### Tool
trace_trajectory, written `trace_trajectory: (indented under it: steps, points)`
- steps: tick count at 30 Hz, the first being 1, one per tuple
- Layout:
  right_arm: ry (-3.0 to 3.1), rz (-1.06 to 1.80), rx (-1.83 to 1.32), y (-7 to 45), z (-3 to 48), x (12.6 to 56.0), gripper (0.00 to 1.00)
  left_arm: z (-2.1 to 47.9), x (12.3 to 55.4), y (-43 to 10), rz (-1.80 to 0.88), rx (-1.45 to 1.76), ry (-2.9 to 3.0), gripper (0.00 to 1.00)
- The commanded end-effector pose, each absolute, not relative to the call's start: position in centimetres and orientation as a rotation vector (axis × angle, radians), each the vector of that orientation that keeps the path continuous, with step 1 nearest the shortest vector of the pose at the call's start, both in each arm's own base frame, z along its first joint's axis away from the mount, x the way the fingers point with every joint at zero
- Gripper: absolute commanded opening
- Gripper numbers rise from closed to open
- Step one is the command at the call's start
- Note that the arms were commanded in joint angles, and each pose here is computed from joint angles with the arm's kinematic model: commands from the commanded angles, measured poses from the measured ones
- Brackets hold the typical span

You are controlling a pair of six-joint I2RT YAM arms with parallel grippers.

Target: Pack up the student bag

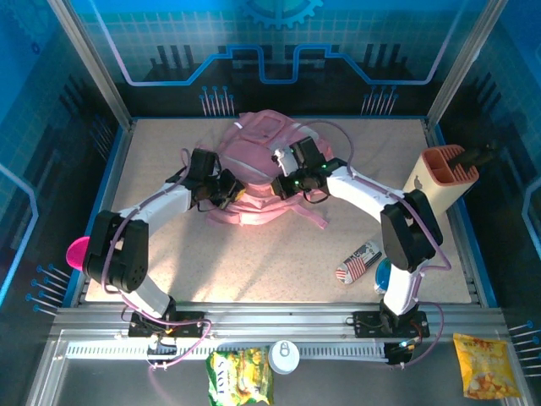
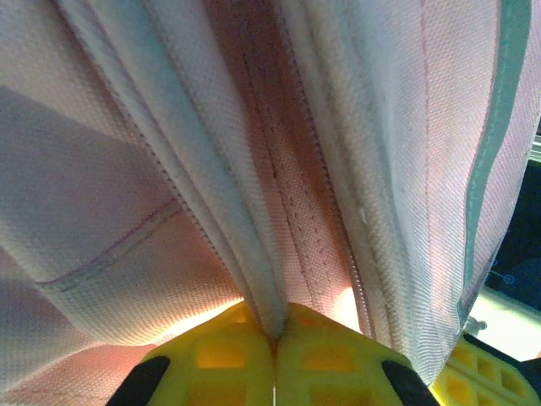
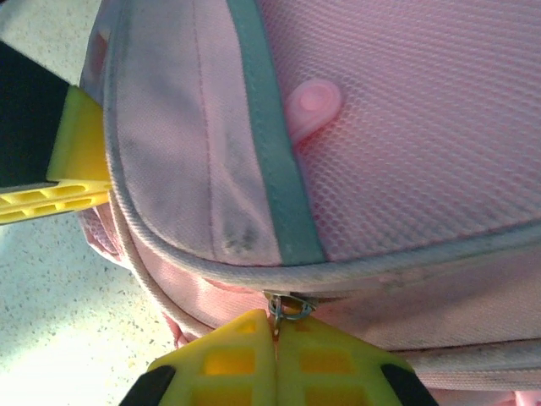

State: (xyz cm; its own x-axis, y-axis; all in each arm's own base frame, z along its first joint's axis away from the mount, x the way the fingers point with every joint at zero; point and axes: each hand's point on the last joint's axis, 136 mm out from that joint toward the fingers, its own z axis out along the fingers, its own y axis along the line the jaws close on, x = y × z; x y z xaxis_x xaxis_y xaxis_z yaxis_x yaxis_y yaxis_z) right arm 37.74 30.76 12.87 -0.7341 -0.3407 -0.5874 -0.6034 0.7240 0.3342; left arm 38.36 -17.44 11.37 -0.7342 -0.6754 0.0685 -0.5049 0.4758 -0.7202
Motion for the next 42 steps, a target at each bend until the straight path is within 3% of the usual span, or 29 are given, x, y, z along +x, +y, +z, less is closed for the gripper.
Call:
trace_trajectory:
  steps: [1, 10, 18, 24, 32, 42]
  points:
    - [2.404, 0.705, -0.840, 32.4, 13.2, 35.6, 0.04, 13.1, 38.6, -20.6, -1.224, -0.891, 2.519, 0.05]
    - [2.382, 0.747, -0.930, 34.5, 13.2, 33.8, 0.05, 12.7, 39.1, -22.3, -1.230, -0.867, 2.538, 0.09]
    - [2.388, 0.808, -0.532, 29.5, 16.1, 35.7, 0.38, 13.5, 37.0, -20.2, -0.998, -0.675, 2.622, 0.25]
    - [2.329, 1.021, -0.195, 25.7, 18.1, 36.9, 0.49, 15.2, 35.4, -19.6, -0.724, -0.415, 2.669, 0.34]
    - [2.298, 1.082, 0.033, 23.0, 19.1, 38.4, 0.71, 16.3, 35.7, -22.2, -0.490, -0.193, 2.657, 0.41]
    - [2.306, 1.105, 0.136, 22.0, 18.8, 39.0, 0.73, 13.8, 36.8, -25.2, -0.250, -0.019, 2.709, 0.40]
